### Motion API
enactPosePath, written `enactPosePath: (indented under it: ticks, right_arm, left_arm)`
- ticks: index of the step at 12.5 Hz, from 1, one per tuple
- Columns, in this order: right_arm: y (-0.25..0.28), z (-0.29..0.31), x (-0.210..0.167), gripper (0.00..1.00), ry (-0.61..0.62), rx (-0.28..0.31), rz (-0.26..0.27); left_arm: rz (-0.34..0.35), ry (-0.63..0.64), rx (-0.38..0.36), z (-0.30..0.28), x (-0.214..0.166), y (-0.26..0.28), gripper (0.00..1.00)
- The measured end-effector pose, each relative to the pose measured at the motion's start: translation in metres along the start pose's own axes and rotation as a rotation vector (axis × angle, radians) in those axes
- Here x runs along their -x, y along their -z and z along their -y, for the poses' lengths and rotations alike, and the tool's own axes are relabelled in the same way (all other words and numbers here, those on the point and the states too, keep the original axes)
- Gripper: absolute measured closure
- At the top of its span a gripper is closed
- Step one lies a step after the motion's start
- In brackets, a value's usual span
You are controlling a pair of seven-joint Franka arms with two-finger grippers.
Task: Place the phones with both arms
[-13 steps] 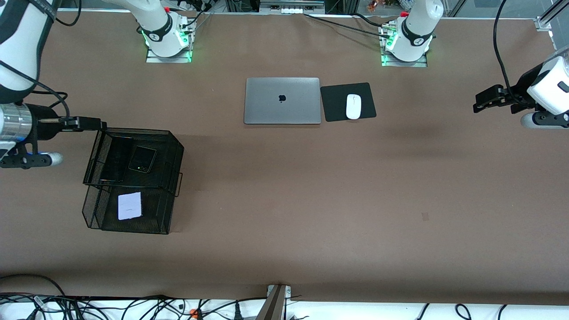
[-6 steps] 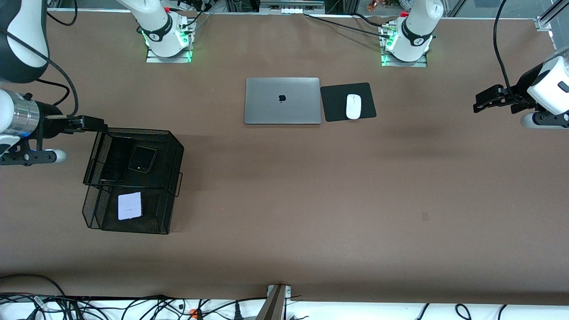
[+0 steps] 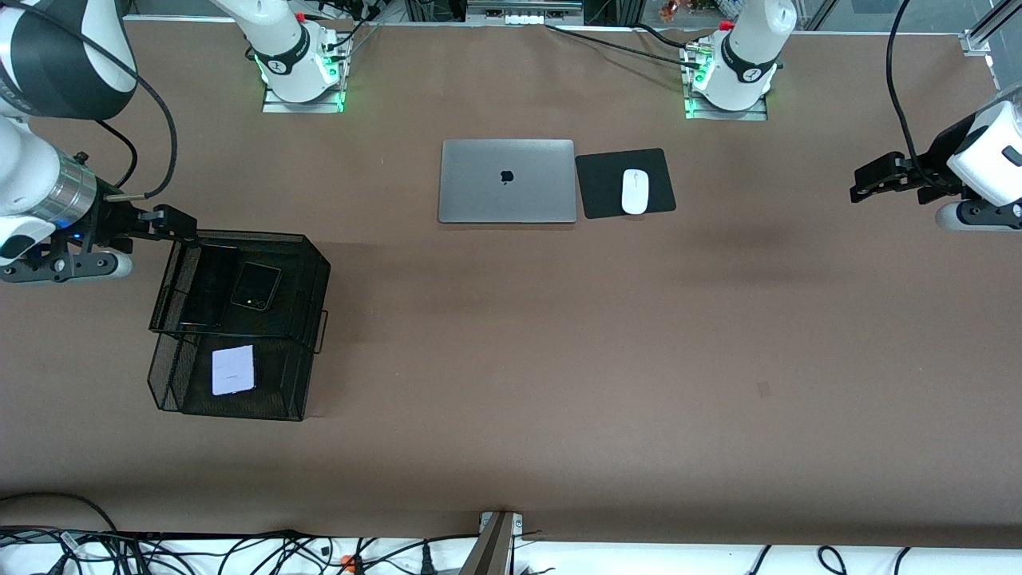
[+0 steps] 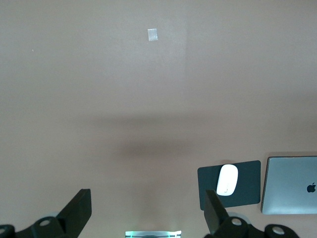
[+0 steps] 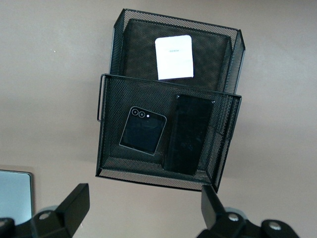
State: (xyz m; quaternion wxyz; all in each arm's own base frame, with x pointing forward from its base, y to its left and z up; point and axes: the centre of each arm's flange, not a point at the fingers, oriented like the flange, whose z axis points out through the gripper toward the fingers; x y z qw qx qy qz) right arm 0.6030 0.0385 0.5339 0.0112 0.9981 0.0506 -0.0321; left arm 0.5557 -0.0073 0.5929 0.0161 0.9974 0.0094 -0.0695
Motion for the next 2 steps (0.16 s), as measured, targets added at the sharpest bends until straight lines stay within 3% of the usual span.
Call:
enactPosePath:
  ticks: [2]
  right_arm:
    - [-0.0007, -0.0004, -0.0004, 0.0, -0.055, 0.0, 0.001]
  left_arm:
    - [0.0, 0.0, 0.0, 0.0, 0.0, 0.0, 0.0]
